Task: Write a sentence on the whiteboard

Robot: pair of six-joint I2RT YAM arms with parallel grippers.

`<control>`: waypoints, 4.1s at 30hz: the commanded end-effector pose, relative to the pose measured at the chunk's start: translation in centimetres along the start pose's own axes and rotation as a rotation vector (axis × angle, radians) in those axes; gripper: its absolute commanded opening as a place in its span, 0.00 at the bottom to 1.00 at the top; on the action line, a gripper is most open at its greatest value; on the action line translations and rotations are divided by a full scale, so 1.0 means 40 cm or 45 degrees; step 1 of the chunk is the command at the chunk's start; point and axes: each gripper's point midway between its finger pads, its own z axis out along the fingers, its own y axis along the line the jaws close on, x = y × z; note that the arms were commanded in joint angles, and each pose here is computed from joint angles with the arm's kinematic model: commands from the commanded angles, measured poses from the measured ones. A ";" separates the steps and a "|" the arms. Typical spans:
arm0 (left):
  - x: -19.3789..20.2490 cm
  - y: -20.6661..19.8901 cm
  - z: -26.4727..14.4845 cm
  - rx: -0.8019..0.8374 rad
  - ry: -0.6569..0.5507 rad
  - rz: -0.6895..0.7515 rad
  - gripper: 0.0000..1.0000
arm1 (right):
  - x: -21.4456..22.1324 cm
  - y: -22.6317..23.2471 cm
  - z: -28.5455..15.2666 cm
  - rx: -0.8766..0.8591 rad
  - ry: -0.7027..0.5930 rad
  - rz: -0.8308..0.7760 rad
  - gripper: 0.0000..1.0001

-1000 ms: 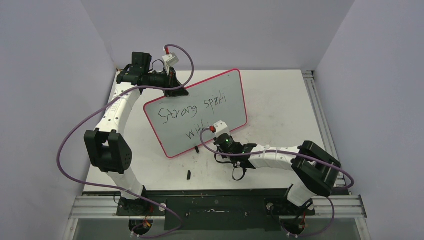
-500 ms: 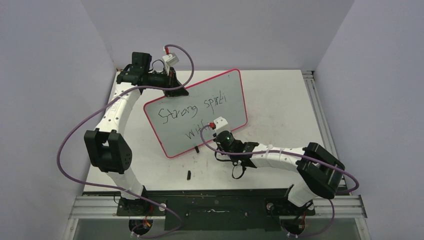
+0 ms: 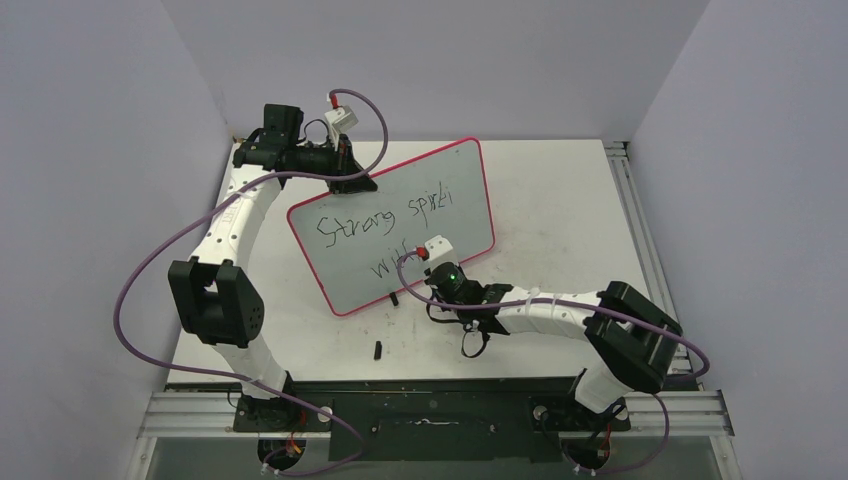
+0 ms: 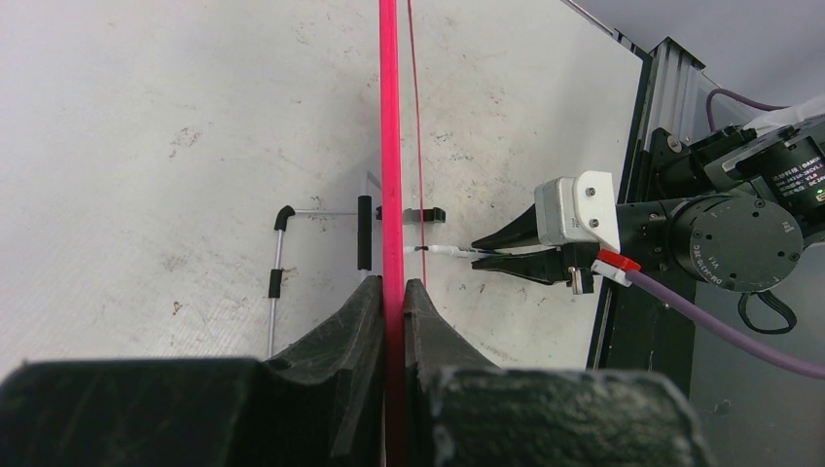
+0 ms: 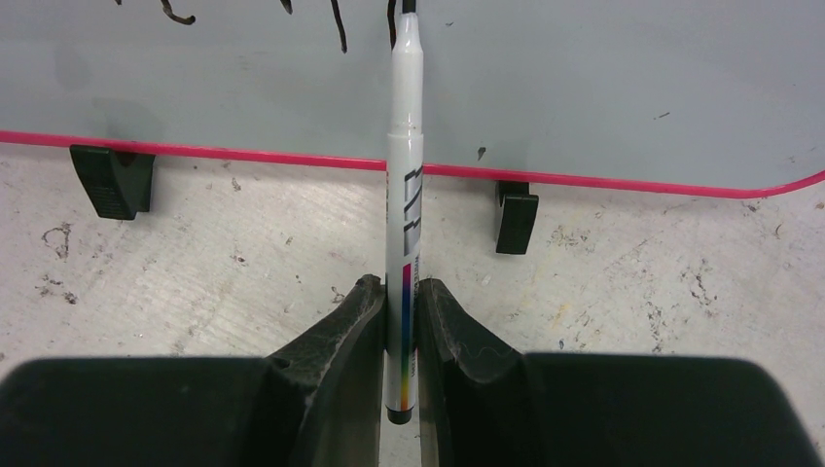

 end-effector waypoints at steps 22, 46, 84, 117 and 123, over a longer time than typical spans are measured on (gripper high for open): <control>0.077 -0.037 0.015 0.068 0.098 -0.146 0.00 | -0.063 -0.039 0.016 0.086 -0.069 0.094 0.05; 0.075 -0.040 0.014 0.072 0.094 -0.146 0.00 | 0.025 -0.016 0.011 0.043 0.008 0.087 0.05; 0.078 -0.037 0.015 0.068 0.098 -0.149 0.00 | 0.017 -0.061 0.013 0.126 -0.030 0.089 0.05; 0.080 -0.022 0.018 0.038 0.100 -0.159 0.19 | -0.110 -0.177 -0.167 0.264 -0.231 0.165 0.05; 0.080 -0.019 0.017 0.030 0.099 -0.155 0.35 | -0.133 -0.199 -0.207 0.289 -0.274 0.186 0.05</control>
